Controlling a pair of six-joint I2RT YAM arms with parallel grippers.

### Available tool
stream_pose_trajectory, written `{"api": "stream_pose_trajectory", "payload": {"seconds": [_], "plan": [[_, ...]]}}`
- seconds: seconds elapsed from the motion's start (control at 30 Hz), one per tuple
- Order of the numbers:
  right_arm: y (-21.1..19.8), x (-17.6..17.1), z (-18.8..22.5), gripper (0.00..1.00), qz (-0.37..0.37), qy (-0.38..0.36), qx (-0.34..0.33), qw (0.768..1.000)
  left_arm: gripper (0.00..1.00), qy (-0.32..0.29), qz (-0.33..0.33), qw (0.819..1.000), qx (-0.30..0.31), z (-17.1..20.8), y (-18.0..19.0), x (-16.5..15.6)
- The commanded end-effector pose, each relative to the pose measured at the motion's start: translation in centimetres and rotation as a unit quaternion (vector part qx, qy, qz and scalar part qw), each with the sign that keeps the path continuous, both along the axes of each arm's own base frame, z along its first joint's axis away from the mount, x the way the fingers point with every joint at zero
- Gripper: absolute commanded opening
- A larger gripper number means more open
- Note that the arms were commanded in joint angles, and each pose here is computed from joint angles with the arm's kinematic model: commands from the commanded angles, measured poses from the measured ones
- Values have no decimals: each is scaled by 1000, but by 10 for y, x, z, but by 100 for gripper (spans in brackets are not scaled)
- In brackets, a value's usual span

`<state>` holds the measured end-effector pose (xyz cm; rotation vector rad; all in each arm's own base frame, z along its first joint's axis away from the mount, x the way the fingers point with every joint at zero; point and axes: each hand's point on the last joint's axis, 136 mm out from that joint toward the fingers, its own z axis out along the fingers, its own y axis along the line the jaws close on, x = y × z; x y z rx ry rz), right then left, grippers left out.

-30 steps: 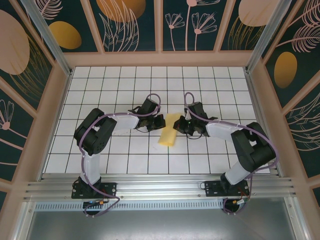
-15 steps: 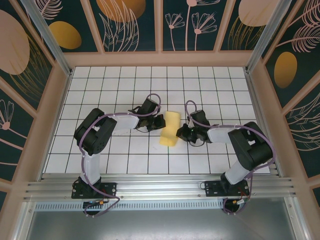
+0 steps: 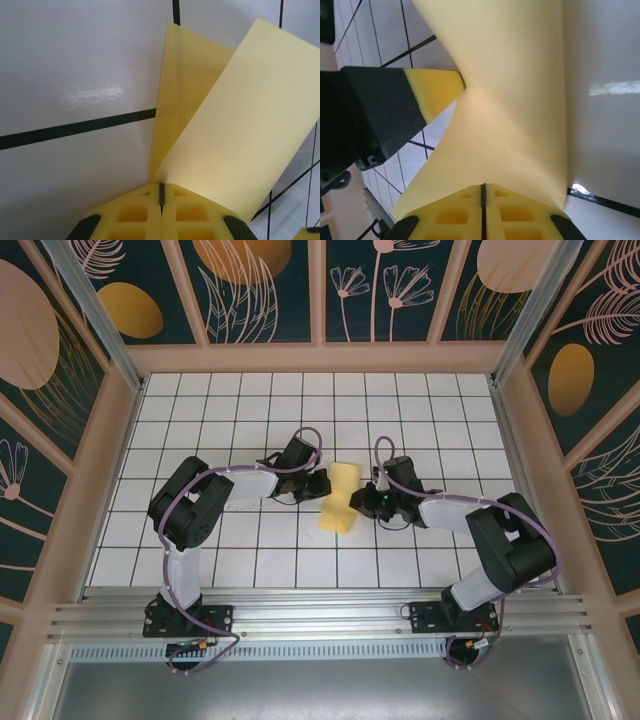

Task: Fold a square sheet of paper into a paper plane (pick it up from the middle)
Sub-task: Fold the square sheet of paper in half at the center of the table.

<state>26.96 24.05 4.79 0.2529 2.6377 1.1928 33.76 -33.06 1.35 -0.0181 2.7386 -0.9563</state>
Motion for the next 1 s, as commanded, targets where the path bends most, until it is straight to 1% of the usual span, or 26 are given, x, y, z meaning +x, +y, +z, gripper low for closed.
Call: {"api": "stream_pose_trajectory", "payload": {"seconds": [0.0, 0.17, 0.27, 0.37, 0.47, 0.53, 0.67, 0.8, 0.97], "plan": [[2, -11, -15, 7, -1, 25, 2, 1000, 0, 45, 6, 996, 76, -47, 26, -20], [-12, -25, -43, 8, -13, 47, -24, 999, 0, 46, 3, 996, 77, -49, 26, -20], [-15, -27, -48, 9, -16, 50, -33, 998, 0, 46, 1, 996, 77, -49, 26, -21], [-16, -19, -34, 10, -30, 28, -36, 999, 0, 46, 2, 996, 79, -50, 27, -21], [-11, -15, -14, 11, -26, 3, -21, 999, 0, 47, 1, 996, 78, -50, 26, -21], [-4, -17, -5, 11, -14, -6, -6, 1000, 0, 47, 1, 996, 77, -50, 26, -21], [8, -24, 2, 11, 4, -9, 9, 1000, 0, 47, 0, 996, 76, -50, 25, -20], [4, -32, -20, 10, -5, 17, -17, 1000, 0, 48, 0, 996, 77, -50, 25, -20], [-5, -43, -42, 9, -16, 39, -30, 999, 0, 48, -1, 996, 77, -50, 26, -21]]}}
